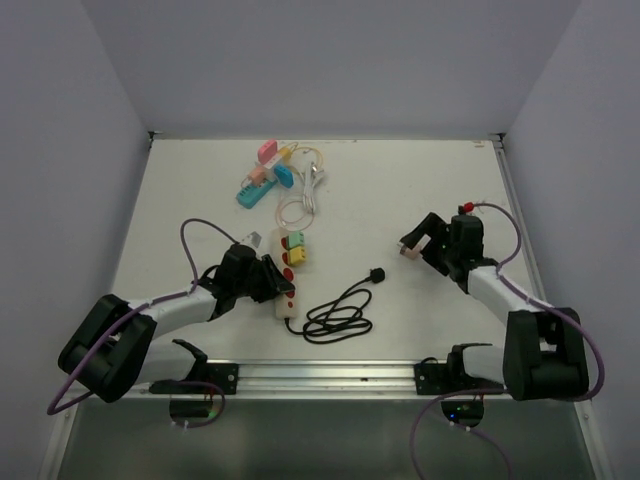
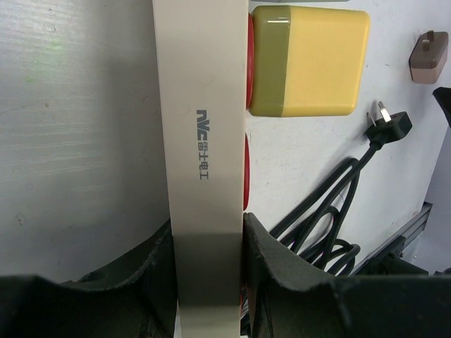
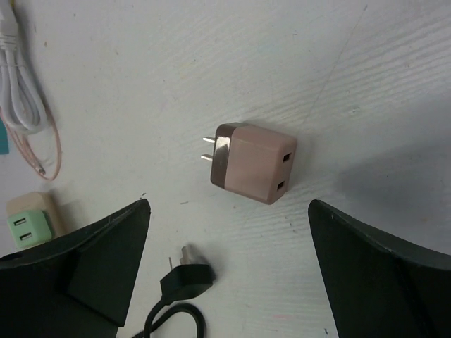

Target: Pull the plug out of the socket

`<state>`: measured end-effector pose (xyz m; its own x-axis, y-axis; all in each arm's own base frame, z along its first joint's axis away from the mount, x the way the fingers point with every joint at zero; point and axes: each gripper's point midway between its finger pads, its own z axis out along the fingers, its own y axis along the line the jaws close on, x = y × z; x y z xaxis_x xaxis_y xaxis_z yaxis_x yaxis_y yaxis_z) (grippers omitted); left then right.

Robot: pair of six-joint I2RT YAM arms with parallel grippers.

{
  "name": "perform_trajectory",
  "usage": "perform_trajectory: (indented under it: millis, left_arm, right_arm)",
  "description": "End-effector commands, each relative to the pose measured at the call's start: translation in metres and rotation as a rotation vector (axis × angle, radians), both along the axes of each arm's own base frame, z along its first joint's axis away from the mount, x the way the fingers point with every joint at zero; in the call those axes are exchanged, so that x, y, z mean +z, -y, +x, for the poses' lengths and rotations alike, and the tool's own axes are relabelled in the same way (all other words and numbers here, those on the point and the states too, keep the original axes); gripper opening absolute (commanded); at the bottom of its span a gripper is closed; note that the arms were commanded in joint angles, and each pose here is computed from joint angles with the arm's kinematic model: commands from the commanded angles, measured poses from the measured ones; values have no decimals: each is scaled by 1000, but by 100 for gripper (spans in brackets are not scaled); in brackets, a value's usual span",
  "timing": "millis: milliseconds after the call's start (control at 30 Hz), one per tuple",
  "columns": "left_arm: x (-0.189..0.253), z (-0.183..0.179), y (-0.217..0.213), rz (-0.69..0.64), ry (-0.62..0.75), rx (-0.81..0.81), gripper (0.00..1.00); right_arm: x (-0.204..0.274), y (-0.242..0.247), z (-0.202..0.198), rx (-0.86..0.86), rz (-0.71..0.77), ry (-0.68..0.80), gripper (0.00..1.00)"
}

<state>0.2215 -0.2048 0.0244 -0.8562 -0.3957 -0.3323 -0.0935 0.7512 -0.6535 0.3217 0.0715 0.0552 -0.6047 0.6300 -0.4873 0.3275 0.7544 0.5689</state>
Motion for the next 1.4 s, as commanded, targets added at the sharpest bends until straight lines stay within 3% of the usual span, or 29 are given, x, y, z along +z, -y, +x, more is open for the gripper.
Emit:
perform_trajectory:
  millis: [0,133,300,533,633,1067,1367]
  left_arm:
    - [-24,-21,-12,79,-51,-60,0]
    - [-24,-21,-12,79,-49,-63,0]
    - [-23,-21,-11,75,-49,-67,0]
    - [-23,-24,-9,70,-48,-78,0]
    - [-22,-25,-9,68,-49,-81,0]
    - [-23,-25,-8,64,-52,-81,0]
    - [-24,-27,-8,63,-58,-83,0]
  right_arm:
    - [35,-6,1,55,-10,79,99]
    - [62,-46,-2,170,54,162,99]
    - [88,-132,-13,346,147,254,99]
    - [89,-222,-20,512,193,245,98]
    - [84,-254,-25,576,194,224,93]
    - [35,-303,-18,623,205,129,77]
    - [28,-317,-11,645,252,139,57]
